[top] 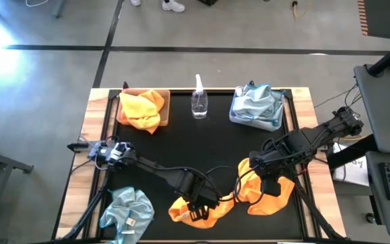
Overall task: Sort microfiber towel by color & place in baskets
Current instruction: Put the yellow towel into the orange bin
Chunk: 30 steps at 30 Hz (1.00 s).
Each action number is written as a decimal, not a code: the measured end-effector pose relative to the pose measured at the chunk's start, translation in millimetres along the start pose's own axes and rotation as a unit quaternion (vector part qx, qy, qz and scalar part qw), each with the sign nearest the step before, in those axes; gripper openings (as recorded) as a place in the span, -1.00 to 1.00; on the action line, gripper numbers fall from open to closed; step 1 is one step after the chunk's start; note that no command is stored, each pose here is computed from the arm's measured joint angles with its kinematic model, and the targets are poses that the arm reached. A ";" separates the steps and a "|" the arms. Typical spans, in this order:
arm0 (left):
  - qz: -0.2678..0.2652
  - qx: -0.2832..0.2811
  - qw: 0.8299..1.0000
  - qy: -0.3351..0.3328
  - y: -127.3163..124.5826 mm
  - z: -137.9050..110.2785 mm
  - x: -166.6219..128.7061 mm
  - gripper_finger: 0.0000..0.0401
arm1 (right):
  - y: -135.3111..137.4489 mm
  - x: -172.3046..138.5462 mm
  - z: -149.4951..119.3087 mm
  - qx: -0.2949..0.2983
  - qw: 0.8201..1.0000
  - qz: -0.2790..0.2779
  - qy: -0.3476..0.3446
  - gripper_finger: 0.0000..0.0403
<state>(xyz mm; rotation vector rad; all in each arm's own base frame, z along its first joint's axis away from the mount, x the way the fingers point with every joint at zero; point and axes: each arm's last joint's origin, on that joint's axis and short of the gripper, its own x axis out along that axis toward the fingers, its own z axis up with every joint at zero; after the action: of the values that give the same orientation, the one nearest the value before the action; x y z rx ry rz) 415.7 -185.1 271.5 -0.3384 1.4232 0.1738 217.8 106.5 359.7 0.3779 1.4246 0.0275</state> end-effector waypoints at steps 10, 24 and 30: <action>0.010 0.014 1.000 0.008 -3.2 4.6 20.8 -0.24 | 0.0 0.0 0.1 -0.008 1.000 0.000 -0.001 -0.66; 0.018 0.061 0.997 0.032 -8.9 12.2 65.9 -0.24 | -0.3 0.0 0.8 -0.004 1.000 -0.008 -0.009 -0.66; 0.022 0.080 0.996 0.044 -9.2 13.7 80.3 -0.24 | -0.1 0.0 1.0 -0.003 1.000 -0.007 -0.011 -0.66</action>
<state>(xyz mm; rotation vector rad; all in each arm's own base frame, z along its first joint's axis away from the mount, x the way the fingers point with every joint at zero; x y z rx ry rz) 443.1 -195.9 195.0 -0.1850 1.5214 0.0813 218.7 106.2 359.7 0.3623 1.4060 0.0153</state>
